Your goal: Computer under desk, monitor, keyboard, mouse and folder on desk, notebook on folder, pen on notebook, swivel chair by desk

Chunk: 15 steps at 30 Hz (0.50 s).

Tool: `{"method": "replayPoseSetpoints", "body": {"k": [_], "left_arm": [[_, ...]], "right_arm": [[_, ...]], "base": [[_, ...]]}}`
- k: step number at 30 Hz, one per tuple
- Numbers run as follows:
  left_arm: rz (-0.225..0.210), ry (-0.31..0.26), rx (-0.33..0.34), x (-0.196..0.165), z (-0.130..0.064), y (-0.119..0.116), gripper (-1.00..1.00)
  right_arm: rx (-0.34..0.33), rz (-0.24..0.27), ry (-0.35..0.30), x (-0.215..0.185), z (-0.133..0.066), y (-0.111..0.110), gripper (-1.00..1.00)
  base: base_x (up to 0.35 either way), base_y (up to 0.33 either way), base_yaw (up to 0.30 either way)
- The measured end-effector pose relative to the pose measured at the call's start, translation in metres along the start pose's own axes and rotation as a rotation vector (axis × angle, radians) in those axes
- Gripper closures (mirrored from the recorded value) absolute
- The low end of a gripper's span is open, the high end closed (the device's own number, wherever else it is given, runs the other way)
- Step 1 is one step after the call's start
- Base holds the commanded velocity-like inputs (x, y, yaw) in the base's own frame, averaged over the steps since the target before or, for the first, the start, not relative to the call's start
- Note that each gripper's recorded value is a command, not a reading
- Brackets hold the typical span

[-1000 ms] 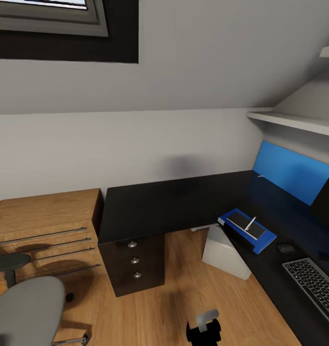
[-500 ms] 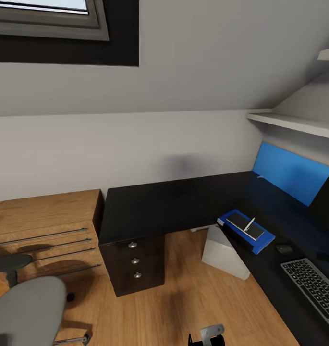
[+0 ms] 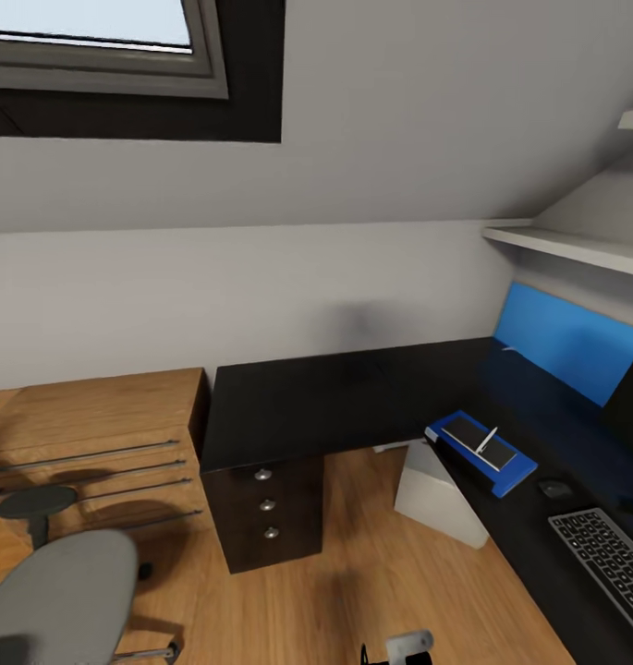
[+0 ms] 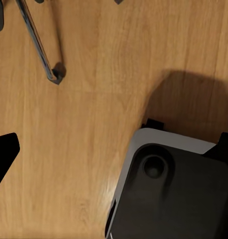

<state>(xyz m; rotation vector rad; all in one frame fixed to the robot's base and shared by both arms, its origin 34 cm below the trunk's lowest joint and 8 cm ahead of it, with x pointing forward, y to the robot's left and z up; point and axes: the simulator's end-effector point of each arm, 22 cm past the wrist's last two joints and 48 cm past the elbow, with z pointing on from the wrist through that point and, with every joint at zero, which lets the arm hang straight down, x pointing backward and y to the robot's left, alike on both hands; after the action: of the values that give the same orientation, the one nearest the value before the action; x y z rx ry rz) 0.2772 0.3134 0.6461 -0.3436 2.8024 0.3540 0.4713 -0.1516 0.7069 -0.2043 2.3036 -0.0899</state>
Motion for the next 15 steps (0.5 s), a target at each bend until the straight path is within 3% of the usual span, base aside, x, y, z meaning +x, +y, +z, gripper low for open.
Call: {"method": "replayPoseSetpoints", "body": {"k": [15], "left_arm": [[-0.007, -0.028, 0.001, -0.008, -0.005, 0.002, -1.0]], "right_arm": [[0.026, -0.017, -0.041, -0.009, -0.005, -0.017, -1.0]], "base": [[0.0, 0.0, 0.193]]}}
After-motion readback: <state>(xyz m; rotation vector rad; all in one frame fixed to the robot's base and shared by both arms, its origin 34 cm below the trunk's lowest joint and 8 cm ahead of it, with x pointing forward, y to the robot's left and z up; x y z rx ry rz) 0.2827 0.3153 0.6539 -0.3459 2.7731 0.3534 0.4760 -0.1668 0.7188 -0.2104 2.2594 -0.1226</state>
